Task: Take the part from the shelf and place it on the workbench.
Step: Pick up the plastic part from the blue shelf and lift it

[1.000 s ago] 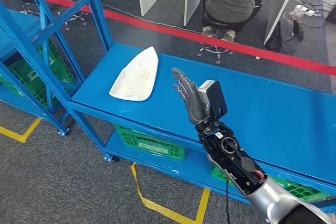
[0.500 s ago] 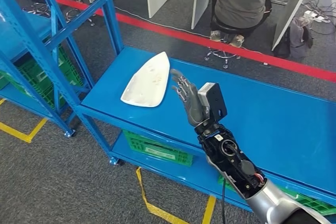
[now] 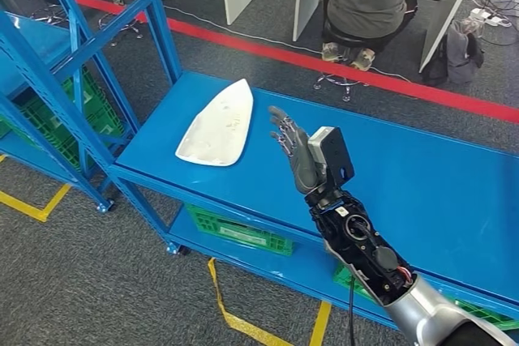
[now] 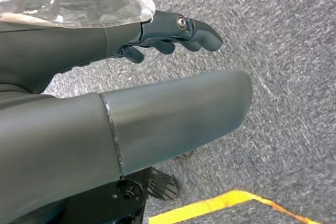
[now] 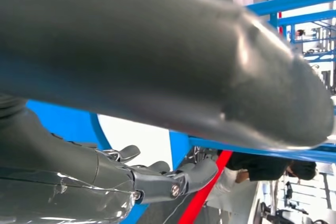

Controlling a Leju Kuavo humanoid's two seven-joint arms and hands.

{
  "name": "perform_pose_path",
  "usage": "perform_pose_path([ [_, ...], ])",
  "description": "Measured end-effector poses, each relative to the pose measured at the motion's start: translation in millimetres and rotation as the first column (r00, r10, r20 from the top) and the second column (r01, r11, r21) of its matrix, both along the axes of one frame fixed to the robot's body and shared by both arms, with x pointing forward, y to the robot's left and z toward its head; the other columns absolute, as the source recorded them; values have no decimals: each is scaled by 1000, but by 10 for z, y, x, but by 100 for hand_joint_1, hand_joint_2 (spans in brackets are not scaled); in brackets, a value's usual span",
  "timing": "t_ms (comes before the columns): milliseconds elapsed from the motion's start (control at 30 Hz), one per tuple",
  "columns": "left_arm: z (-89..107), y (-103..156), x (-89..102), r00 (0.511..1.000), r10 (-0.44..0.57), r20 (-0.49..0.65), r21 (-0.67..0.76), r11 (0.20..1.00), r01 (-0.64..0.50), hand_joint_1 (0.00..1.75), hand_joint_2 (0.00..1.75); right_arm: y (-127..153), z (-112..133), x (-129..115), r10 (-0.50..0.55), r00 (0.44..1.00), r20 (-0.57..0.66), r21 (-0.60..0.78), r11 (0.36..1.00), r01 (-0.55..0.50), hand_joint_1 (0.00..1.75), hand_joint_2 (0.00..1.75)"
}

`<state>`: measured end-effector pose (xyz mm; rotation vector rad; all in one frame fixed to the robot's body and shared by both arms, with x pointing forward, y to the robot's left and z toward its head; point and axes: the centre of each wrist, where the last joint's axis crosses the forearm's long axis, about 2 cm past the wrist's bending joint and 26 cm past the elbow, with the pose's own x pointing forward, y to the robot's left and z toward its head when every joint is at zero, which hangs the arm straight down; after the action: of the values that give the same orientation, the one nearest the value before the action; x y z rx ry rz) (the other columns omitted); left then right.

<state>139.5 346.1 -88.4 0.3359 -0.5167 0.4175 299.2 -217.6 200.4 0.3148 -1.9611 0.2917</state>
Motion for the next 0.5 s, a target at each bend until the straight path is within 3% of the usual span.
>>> perform_pose_path([
  [500, 6, -1, 20, 1000, -5, -2, 5, 1000, 5, 0, 0, -10, -14, -28, -5, 1000, -3, -5, 1000, 5, 0, 0],
])
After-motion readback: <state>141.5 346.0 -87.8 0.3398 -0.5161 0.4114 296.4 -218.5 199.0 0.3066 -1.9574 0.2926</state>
